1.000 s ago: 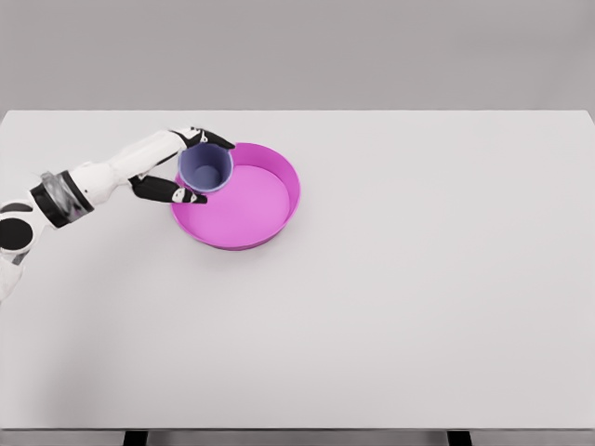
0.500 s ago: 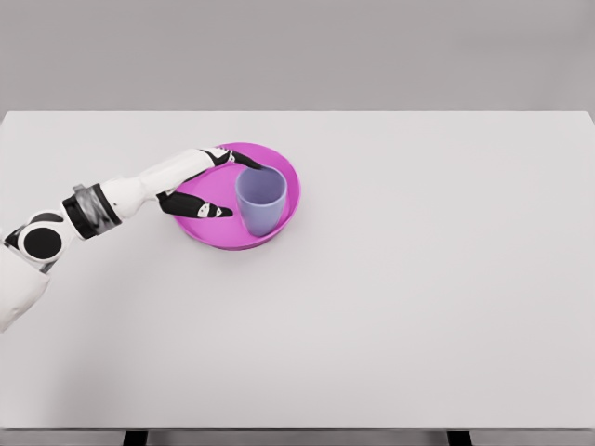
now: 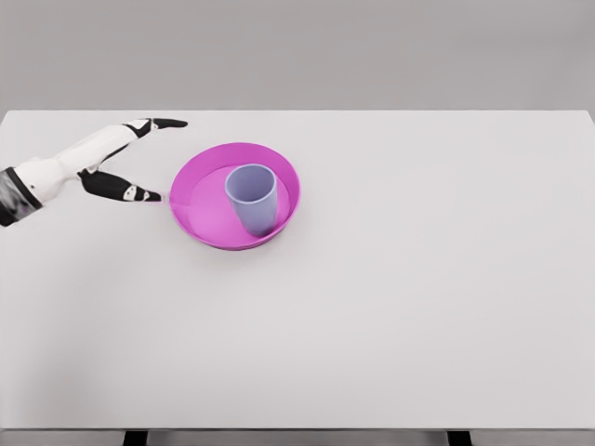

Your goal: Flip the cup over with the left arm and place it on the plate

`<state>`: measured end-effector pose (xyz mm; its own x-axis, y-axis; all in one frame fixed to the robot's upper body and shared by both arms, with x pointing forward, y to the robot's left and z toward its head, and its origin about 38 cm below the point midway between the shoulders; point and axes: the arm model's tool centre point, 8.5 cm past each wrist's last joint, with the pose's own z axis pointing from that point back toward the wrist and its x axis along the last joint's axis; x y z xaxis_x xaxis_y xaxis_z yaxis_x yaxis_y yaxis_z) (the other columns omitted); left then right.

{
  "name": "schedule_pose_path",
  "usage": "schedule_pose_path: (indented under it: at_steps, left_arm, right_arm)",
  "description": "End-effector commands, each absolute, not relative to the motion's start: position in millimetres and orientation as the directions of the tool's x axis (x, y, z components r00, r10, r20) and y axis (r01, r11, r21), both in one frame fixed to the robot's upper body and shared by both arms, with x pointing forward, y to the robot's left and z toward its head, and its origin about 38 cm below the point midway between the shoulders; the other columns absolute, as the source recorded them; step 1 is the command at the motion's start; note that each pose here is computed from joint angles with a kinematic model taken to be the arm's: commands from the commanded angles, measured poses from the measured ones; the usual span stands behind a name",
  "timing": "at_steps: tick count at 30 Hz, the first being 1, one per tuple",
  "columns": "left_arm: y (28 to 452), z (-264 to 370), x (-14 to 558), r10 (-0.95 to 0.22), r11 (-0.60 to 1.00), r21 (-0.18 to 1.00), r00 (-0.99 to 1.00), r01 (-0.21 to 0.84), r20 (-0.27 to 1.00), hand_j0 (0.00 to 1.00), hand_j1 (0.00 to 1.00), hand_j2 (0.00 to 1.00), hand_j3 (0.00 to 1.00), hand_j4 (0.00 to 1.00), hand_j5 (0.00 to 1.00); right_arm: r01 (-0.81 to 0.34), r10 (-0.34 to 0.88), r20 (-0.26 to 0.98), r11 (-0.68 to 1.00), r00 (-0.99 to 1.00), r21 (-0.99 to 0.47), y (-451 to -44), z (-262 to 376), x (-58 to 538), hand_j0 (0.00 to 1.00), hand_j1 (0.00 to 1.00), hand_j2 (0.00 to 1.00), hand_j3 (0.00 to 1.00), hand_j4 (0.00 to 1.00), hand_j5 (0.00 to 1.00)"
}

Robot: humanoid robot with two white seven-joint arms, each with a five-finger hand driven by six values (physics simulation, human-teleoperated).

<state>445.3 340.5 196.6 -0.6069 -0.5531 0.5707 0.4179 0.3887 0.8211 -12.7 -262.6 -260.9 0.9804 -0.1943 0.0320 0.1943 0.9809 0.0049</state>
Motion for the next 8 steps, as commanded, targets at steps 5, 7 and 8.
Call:
schedule_pose_path:
  at_steps: [5, 7, 8]
  left_arm:
    - [413, 211, 430, -0.673, 0.373, 0.848, -0.520, 0.376, 0.526, 1.00, 1.00, 1.00, 1.00, 1.00, 1.00]
    - [414, 212, 429, -0.677, 0.370, 0.850, -0.518, 0.375, 0.523, 1.00, 1.00, 1.00, 1.00, 1.00, 1.00]
    - [414, 212, 429, -0.675, 0.371, 0.850, -0.519, 0.375, 0.524, 1.00, 1.00, 1.00, 1.00, 1.00, 1.00]
  right_arm:
    - [0.194, -0.194, 0.031, 0.981, 0.980, 0.005, -263, -261, -13, 1.00, 1.00, 1.00, 1.00, 1.00, 1.00]
    - [0.194, -0.194, 0.033, 0.981, 0.980, 0.005, -263, -261, -13, 1.00, 1.00, 1.00, 1.00, 1.00, 1.00]
    - [0.194, -0.194, 0.031, 0.981, 0.980, 0.005, -263, -261, -13, 1.00, 1.00, 1.00, 1.00, 1.00, 1.00]
